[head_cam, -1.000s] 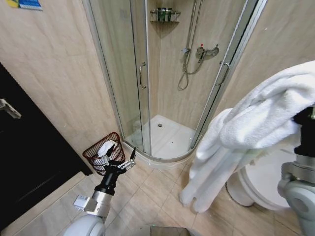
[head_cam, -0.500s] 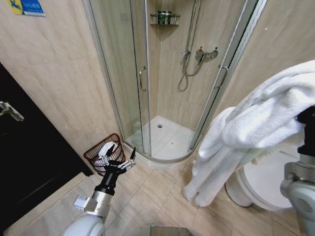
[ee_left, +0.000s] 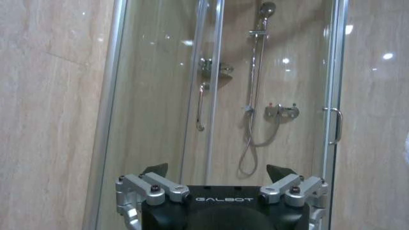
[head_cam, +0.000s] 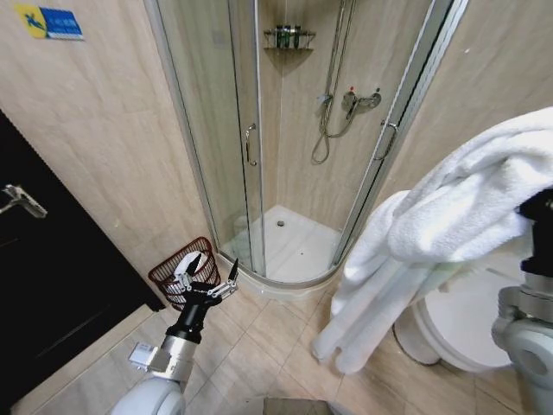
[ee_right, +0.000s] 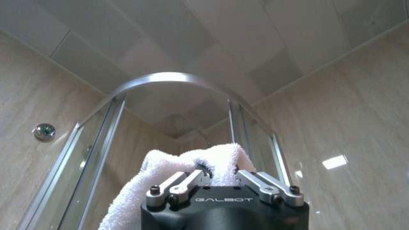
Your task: Discard the used towel into the hamper.
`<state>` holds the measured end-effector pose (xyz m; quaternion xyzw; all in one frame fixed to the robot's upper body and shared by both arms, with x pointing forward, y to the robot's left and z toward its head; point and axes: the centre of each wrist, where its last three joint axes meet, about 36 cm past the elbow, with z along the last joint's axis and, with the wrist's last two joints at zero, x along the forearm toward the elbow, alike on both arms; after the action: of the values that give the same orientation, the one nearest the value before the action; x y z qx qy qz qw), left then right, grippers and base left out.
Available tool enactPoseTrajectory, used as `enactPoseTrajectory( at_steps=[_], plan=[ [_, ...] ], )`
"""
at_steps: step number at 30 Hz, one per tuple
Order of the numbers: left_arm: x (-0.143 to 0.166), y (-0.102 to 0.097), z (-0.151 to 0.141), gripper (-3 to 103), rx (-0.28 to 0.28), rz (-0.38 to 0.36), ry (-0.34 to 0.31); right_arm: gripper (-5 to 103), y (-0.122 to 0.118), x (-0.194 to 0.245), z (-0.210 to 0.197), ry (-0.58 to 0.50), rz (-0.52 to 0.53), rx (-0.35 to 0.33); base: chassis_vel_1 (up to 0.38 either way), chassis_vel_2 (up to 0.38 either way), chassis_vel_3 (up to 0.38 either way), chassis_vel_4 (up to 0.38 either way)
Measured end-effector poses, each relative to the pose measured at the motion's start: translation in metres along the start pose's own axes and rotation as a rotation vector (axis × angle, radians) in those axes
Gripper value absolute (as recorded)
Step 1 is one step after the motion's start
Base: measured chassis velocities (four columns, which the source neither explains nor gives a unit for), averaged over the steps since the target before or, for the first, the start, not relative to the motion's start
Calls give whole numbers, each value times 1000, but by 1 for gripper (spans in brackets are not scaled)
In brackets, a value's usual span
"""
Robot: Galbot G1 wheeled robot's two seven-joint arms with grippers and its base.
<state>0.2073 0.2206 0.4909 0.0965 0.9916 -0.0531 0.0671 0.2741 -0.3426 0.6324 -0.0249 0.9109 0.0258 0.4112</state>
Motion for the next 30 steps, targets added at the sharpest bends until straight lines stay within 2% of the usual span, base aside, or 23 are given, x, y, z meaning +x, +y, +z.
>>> enactPoseTrajectory(
  at_steps=[30],
  plan=[
    [0, 0, 0, 100, 0, 0, 0, 10, 1, 2, 2, 0, -11, 1, 0, 0, 0, 0]
  ],
)
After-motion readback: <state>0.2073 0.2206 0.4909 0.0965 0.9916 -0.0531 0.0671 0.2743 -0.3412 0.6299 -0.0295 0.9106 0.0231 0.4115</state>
